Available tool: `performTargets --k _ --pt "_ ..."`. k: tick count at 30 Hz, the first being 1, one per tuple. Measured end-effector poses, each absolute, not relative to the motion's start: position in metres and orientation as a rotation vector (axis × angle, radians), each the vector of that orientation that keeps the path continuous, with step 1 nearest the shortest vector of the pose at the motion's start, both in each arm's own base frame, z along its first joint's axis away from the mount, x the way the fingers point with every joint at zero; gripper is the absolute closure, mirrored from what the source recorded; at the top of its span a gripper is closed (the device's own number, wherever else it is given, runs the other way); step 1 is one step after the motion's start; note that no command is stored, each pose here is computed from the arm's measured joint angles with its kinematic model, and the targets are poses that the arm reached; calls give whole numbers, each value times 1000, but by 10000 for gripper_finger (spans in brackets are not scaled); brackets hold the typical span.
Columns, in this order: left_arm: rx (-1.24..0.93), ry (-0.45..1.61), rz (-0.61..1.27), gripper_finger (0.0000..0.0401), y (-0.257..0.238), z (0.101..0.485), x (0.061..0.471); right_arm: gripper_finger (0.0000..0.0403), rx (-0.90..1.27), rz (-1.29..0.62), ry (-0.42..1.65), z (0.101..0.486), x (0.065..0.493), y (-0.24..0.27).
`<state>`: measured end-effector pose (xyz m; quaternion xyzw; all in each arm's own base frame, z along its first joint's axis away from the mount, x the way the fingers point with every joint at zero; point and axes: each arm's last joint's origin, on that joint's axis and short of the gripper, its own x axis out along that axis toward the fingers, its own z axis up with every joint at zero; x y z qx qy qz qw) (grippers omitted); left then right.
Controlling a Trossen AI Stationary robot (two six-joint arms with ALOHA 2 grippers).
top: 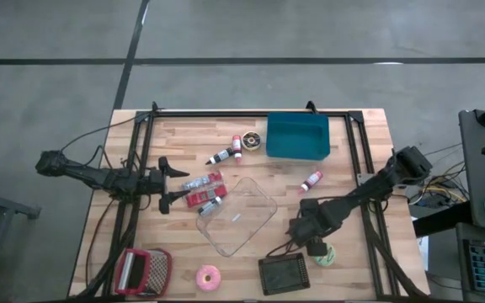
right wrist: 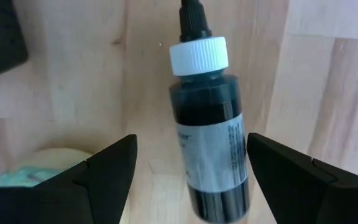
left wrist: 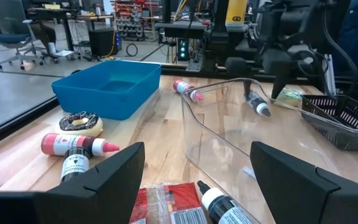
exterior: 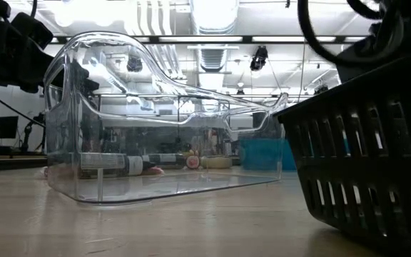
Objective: Pick & Place Food Item
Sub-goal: Put the right black food coloring bottle into the transparent bin
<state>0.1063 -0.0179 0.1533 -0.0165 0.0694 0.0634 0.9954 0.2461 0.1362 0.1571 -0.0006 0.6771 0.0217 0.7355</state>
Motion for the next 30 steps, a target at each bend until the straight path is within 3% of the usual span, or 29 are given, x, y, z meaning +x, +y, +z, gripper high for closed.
performTargets --k 12,30 --pt "-32 142 127 105 -18 153 107 123 -43 -26 1496 146 245 135" --pt "-32 142 127 105 -18 153 107 303 -53 -24 1489 147 245 136"
